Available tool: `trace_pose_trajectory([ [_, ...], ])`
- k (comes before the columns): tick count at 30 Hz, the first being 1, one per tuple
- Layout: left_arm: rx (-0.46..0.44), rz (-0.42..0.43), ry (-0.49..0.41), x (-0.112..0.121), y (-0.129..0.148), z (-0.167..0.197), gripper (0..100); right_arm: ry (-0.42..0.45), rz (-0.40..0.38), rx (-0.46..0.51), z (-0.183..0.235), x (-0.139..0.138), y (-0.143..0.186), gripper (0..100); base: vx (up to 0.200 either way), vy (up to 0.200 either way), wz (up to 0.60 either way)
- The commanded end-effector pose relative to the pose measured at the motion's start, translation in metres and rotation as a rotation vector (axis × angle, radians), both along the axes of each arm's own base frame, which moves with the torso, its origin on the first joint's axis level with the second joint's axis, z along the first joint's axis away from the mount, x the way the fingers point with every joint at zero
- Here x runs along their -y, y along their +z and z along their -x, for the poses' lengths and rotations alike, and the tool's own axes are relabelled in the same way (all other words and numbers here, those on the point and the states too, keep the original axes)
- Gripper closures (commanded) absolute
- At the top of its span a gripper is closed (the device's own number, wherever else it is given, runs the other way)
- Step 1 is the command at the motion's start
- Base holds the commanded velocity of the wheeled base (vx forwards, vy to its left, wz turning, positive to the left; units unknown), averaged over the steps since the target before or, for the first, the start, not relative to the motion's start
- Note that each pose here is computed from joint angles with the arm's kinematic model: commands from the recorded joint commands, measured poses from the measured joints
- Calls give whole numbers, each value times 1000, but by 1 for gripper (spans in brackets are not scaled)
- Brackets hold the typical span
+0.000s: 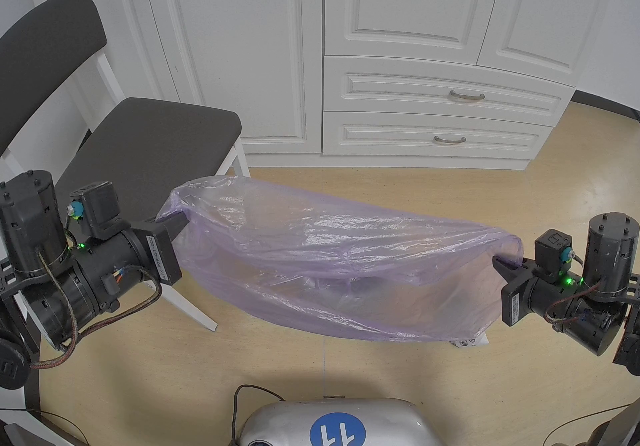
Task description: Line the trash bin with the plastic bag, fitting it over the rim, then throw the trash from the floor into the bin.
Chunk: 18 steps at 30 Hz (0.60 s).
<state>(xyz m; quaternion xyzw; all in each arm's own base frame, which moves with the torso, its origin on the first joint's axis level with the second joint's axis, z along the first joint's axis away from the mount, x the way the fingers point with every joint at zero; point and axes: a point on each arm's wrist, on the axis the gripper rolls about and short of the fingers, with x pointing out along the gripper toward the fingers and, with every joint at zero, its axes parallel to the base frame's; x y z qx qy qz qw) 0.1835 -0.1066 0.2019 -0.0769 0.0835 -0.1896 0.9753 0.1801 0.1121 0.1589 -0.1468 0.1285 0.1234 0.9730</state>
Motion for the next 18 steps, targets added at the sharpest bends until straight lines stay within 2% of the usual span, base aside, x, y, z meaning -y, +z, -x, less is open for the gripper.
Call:
trace_pose_trajectory([
  [1, -13, -7, 3, 0, -4, -2, 100, -20, 26, -18, 1, 8, -7, 100, 0, 0, 0],
  [5, -32, -24, 0, 1, -10, -2, 100, -35, 76, -18, -1, 16, -9, 100, 0, 0, 0],
  [12, -38, -33, -3, -1, -13, 0, 100, -51, 92, -36, -4, 18, -13, 100, 0, 0, 0],
  [18, -40, -53, 20, -9, -16, 0, 100, -106, 133, -45, -14, 29, -17, 100, 0, 0, 0],
])
